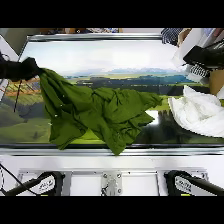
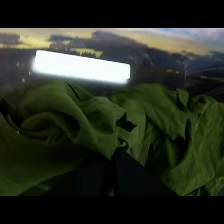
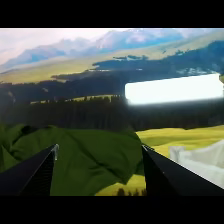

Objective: Fold the clothes and pants, and hang the long-sleeved shirts on hangers.

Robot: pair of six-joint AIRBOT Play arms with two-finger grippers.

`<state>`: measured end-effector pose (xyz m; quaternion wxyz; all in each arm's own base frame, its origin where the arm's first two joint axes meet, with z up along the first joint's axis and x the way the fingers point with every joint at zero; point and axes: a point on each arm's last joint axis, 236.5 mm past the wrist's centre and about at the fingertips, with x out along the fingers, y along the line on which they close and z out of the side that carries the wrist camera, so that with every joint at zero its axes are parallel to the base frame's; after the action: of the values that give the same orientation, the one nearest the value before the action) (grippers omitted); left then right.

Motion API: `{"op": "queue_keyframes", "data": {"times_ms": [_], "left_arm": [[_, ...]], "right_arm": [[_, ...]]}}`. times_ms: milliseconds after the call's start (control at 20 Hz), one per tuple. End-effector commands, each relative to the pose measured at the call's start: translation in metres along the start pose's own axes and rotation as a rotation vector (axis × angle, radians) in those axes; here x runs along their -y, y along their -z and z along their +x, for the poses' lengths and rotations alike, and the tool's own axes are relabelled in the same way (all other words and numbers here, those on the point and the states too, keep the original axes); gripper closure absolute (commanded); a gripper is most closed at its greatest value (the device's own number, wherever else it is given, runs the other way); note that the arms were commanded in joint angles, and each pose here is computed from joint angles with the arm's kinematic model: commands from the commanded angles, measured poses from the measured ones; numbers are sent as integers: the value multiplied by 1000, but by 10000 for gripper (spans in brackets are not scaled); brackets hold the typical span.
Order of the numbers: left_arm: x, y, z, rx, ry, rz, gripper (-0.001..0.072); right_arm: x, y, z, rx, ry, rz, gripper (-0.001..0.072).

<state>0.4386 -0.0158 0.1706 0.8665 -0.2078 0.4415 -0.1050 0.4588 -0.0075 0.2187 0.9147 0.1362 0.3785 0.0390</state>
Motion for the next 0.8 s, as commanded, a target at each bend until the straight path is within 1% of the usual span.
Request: {"op": "queue_keyframes", "data": {"times_ms": [0, 150, 300, 450, 600, 750], "left_arm": [[-39, 48, 61, -174, -17, -109, 696], [-50, 60, 74, -186, -28, -139, 696], [-51, 60, 76, -179, -30, -141, 696], [-51, 60, 76, -179, -30, -141, 696], [-51, 60, 76, -179, -30, -141, 697], [-51, 59, 76, -175, -31, -140, 696]], "right_arm": [[2, 37, 5, -122, -3, -58, 137], [9, 123, 3, -290, -1, -27, 137], [15, 235, 20, -456, 17, 102, 137], [-8, 336, 44, -578, -54, 205, 136], [-49, 388, 63, -614, -161, 295, 137], [-82, 405, 78, -609, -210, 258, 137]]}}
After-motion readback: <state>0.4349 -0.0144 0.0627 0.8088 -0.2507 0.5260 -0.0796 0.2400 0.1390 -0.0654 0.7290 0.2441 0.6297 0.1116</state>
